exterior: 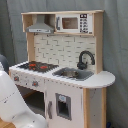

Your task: Play with the kitchen

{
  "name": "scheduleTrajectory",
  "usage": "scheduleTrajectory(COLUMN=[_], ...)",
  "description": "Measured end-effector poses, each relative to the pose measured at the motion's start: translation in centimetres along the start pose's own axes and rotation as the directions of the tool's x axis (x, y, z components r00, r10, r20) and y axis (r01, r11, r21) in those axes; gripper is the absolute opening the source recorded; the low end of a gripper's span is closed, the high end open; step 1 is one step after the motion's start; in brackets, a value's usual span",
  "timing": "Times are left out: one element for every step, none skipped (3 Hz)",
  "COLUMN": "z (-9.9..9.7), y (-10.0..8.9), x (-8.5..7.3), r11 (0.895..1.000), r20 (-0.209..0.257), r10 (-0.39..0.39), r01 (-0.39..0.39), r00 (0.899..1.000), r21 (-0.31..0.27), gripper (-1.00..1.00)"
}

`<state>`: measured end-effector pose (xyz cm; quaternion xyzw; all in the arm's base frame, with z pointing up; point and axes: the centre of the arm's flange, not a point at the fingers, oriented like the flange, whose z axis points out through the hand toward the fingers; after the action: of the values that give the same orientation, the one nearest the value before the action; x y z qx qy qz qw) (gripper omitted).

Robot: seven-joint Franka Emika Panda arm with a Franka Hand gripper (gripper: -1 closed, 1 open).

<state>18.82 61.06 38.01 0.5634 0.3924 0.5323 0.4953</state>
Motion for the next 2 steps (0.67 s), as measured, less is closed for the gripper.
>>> scheduleTrajectory(z=[1.1, 2.3], y=[2.0, 4.4], x=[0.0, 0.0], r11=[0.996, 0.990], r20=[0.021, 0.038], r10=[-0.082, -0.128], r01=[0.081, 0.125], r00=[0.996, 0.991], r21=[0.030, 0.061], gripper=[1.00, 1.00])
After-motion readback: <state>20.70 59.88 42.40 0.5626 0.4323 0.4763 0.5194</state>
